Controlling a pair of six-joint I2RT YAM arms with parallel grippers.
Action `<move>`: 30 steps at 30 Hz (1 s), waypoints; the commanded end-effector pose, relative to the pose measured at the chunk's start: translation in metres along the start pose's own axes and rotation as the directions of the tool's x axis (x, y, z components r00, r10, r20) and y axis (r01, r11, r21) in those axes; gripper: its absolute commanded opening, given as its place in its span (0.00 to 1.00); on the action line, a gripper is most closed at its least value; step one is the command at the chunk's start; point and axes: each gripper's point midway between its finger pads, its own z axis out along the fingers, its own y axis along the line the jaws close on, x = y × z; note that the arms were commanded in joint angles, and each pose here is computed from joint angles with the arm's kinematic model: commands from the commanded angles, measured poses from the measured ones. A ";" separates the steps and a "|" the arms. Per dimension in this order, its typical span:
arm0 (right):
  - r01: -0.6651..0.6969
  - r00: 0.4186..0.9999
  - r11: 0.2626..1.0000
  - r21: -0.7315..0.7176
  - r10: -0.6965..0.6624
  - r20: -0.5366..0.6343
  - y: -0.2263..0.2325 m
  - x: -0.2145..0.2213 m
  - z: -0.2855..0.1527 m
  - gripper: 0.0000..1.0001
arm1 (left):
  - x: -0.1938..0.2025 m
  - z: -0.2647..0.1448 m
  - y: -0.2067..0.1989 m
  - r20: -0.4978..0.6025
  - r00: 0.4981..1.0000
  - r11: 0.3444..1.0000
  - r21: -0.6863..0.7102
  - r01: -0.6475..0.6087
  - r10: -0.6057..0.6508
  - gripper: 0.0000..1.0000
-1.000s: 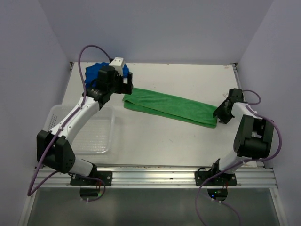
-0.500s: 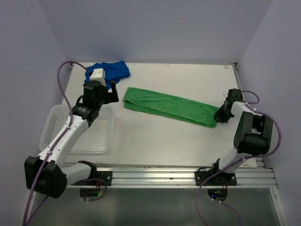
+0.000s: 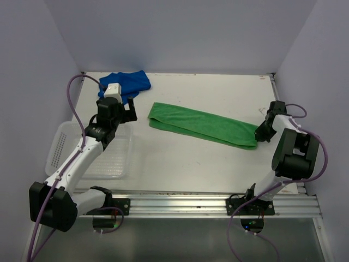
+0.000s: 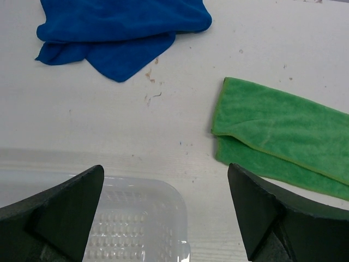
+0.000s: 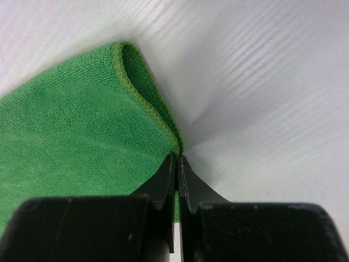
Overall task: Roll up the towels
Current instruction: Fold the towel
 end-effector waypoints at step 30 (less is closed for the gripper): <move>0.058 0.973 0.988 0.146 -0.088 0.212 -0.015 -0.046 -0.073 0.00 | -0.008 0.000 -0.017 0.012 1.000 0.998 0.066 0.006 -0.007 1.00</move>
